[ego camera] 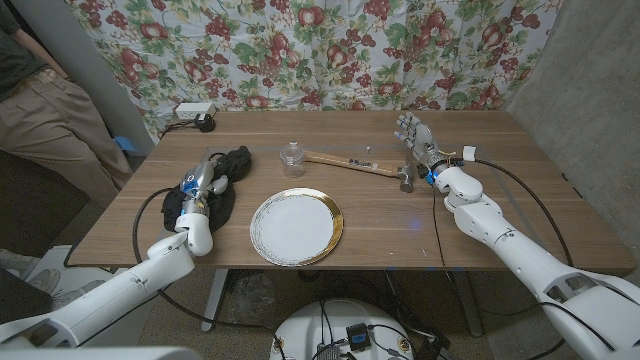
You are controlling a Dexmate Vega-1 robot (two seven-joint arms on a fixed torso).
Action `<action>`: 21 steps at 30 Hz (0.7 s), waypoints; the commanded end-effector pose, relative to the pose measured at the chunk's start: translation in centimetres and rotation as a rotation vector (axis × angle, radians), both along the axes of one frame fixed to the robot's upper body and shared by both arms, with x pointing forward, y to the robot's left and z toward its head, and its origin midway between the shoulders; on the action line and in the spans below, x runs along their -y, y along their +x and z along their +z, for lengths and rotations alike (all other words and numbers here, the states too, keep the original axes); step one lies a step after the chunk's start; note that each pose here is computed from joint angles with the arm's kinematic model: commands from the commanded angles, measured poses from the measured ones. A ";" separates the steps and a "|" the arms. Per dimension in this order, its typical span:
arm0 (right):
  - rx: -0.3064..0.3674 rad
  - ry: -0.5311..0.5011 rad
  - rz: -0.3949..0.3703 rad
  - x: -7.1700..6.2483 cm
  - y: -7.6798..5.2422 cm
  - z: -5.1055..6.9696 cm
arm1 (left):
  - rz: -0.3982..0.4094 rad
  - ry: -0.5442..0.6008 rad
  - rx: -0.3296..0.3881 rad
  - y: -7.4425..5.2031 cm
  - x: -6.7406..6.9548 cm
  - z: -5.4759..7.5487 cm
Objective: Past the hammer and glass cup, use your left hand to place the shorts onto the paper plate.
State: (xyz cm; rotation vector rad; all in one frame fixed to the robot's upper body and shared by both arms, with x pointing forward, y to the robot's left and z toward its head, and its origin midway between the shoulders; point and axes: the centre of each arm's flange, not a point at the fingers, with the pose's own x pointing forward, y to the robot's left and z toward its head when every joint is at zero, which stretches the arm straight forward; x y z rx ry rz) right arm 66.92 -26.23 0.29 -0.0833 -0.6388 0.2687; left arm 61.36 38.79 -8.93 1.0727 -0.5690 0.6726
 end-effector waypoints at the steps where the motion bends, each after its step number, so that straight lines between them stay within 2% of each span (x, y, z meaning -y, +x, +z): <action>1: 0.000 -0.005 -0.002 0.1 0.2 0.0 | -0.006 -0.040 0.138 -0.8 0.1 0.6; 9: 0.001 -0.003 0.000 0.1 0.2 0.1 | -0.033 -0.048 0.198 -2.3 1.1 2.4; 21: 0.009 -0.003 0.000 0.1 -0.1 0.3 | -0.064 -0.027 0.242 -3.4 1.9 3.5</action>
